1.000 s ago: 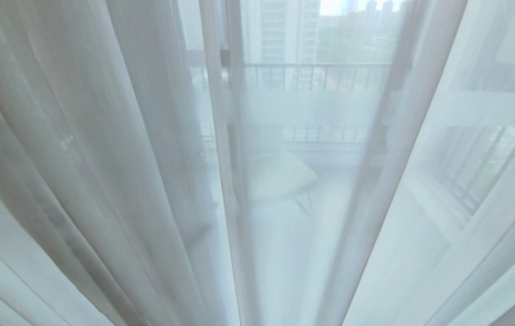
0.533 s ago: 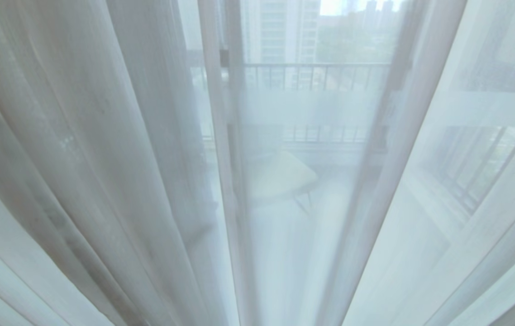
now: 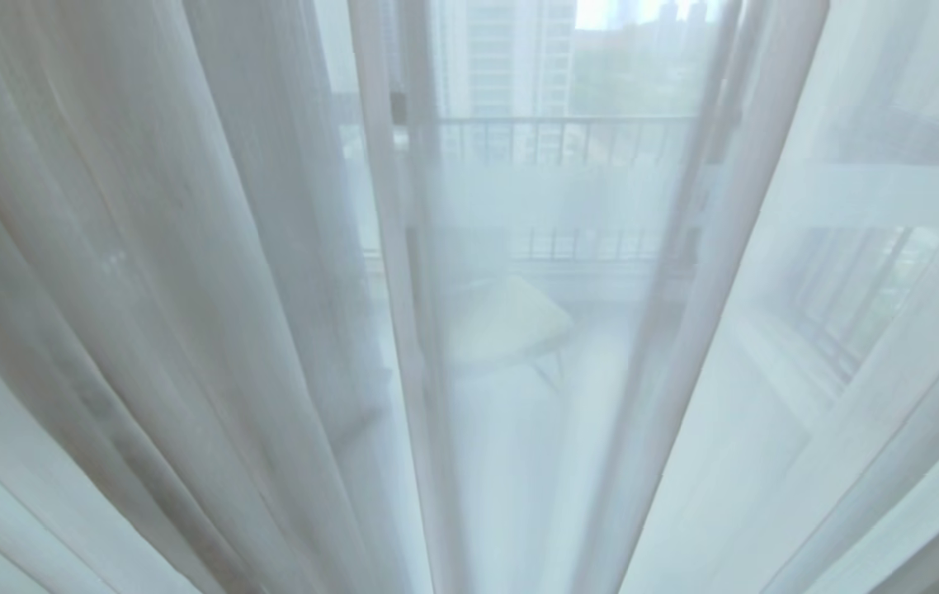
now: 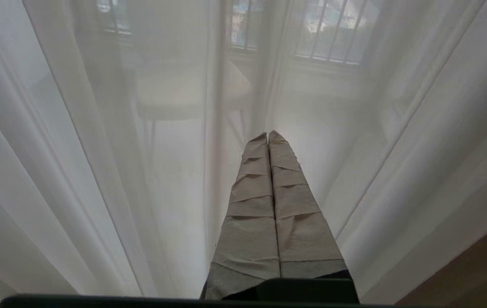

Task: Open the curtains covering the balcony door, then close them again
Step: Close the outer curtains on both sides

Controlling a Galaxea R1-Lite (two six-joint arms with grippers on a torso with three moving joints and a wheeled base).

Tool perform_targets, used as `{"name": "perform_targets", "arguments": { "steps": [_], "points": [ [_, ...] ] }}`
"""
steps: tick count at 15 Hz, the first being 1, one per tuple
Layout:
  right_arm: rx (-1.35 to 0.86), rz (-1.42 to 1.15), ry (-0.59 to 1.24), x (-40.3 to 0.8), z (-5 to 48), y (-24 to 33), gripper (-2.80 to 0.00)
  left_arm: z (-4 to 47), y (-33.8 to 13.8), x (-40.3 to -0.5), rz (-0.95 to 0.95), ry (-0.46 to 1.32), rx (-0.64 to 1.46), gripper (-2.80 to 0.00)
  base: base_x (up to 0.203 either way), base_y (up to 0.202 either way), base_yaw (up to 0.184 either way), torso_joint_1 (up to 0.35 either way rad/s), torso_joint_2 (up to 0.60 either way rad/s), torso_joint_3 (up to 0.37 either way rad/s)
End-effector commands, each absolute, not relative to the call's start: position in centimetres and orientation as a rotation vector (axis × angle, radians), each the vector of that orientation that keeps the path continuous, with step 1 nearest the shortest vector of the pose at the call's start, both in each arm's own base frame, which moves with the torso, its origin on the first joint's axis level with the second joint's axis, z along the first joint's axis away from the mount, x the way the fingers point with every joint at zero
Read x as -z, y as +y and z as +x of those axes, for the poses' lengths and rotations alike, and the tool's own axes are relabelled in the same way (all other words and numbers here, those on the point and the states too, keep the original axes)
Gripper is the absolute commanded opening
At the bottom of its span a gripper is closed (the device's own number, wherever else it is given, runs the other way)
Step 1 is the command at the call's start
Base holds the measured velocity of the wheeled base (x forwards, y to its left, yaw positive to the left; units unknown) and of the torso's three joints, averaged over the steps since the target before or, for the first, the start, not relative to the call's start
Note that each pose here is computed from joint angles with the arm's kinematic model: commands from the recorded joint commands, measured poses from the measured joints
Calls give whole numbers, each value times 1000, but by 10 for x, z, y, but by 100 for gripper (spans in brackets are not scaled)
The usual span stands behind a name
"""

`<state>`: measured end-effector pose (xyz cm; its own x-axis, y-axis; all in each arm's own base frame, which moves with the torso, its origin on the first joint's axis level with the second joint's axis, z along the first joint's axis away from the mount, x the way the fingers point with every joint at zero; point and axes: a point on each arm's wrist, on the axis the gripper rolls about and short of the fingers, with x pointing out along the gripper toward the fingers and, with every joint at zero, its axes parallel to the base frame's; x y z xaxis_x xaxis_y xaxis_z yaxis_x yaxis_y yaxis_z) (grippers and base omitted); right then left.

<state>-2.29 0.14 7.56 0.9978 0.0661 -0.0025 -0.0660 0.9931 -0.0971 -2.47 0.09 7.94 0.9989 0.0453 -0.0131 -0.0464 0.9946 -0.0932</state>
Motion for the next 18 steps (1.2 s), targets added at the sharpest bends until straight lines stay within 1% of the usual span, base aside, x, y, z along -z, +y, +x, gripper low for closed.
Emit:
{"name": "perform_targets", "arguments": {
  "steps": [1, 18],
  "points": [
    [-68, -98, -2, -76, -23, 1, -280, -25, 1, -79, -95, 9, -46, -280, -1, 95, -3, -1, 1, 6],
    [-68, -98, -2, -76, -23, 1, -280, -25, 1, -79, -96, 9, -45, -280, 0, 191, -1, 2, 4, 2]
  ]
}}
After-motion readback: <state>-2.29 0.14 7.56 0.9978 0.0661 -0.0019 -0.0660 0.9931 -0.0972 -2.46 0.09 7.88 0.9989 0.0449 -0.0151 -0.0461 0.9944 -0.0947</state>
